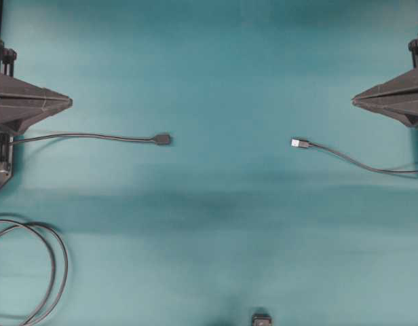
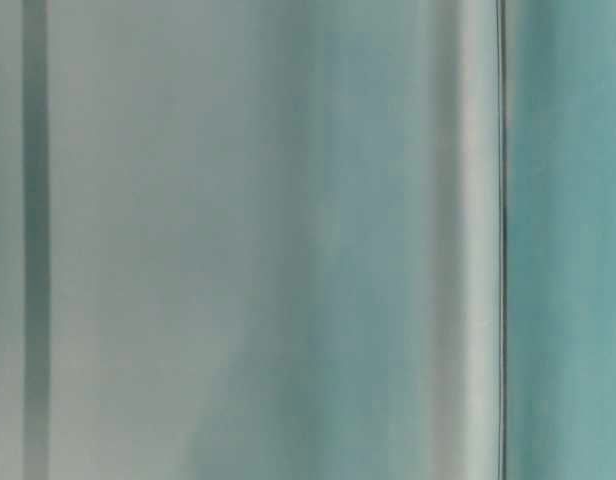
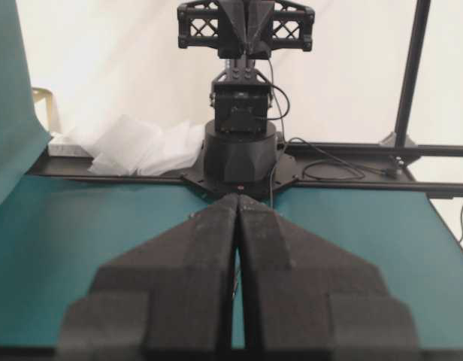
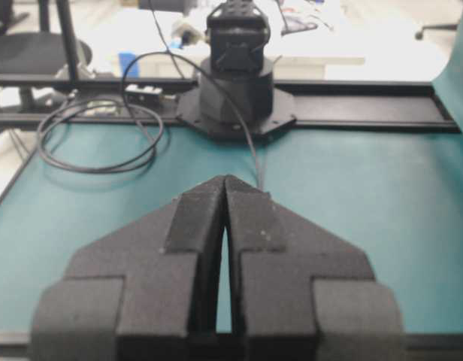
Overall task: Insert the USB using both arms.
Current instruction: 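Lower both grippers over the cable ends, left over socket, right over plug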
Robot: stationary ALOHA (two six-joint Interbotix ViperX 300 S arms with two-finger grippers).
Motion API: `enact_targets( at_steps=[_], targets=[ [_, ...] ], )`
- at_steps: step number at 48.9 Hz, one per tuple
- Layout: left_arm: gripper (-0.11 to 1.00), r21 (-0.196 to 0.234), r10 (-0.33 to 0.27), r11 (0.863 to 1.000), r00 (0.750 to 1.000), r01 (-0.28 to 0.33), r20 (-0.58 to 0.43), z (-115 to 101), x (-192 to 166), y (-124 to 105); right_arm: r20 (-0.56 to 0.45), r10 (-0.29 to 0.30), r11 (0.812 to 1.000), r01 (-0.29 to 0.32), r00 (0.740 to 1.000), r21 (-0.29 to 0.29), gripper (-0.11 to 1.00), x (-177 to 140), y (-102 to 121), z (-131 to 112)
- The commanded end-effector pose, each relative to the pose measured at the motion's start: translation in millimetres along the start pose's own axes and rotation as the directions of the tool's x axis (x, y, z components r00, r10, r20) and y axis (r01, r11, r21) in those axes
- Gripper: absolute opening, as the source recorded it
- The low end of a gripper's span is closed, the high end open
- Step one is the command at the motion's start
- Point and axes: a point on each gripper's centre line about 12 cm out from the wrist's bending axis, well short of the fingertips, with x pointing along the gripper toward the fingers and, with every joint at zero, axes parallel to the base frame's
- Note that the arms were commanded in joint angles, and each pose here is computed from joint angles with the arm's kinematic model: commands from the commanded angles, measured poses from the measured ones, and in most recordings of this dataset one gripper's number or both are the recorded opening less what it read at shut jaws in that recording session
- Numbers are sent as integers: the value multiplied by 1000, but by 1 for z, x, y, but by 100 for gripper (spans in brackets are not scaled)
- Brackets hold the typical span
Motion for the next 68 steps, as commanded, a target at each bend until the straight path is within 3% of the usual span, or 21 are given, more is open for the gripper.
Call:
enact_targets(
  at_steps=[1, 10, 17, 31, 35, 47, 52, 57, 63, 68],
  targets=[
    [4, -34, -5, 999, 1000, 4, -21, -6, 2, -1, -6, 4, 1000, -4, 1000, -6, 0, 2, 1, -1],
    [3, -33, -16, 999, 999, 15, -35, -2, 5, -4, -80, 6, 1000, -6, 997, -6, 0, 3, 1, -7],
    [3, -34, -22, 999, 987, 17, -162, -7, 9, -4, -186, 3, 1000, -4, 983, -6, 0, 5, 1, -6],
    [3, -50, -30, 999, 904, 10, -426, -15, 17, -6, -328, 2, 1000, -4, 945, -3, 0, 5, 1, -3],
    [3, -64, -31, 998, 894, 3, -446, -14, 16, -6, -350, 1, 1000, 5, 937, 14, 0, 5, 0, -2],
    [4, -121, -26, 992, 897, -30, -441, -14, 15, -5, -436, 0, 995, 44, 900, 90, 0, 4, 0, -7],
    [14, -122, -28, 992, 895, -30, -445, -15, 14, -5, -445, 0, 995, 45, 895, 90, 0, 4, 0, -7],
    [36, -122, -27, 992, 892, -32, -452, -17, 15, -5, -463, 0, 995, 47, 886, 89, 0, 5, 0, -10],
    [66, -122, -28, 992, 884, -33, -467, -20, 16, -5, -548, 0, 995, 54, 837, 84, 0, 8, 0, -21],
    [66, -120, -27, 992, 864, -39, -503, -29, 16, -5, -618, 0, 995, 60, 786, 77, 0, 14, 0, -33]
  ],
)
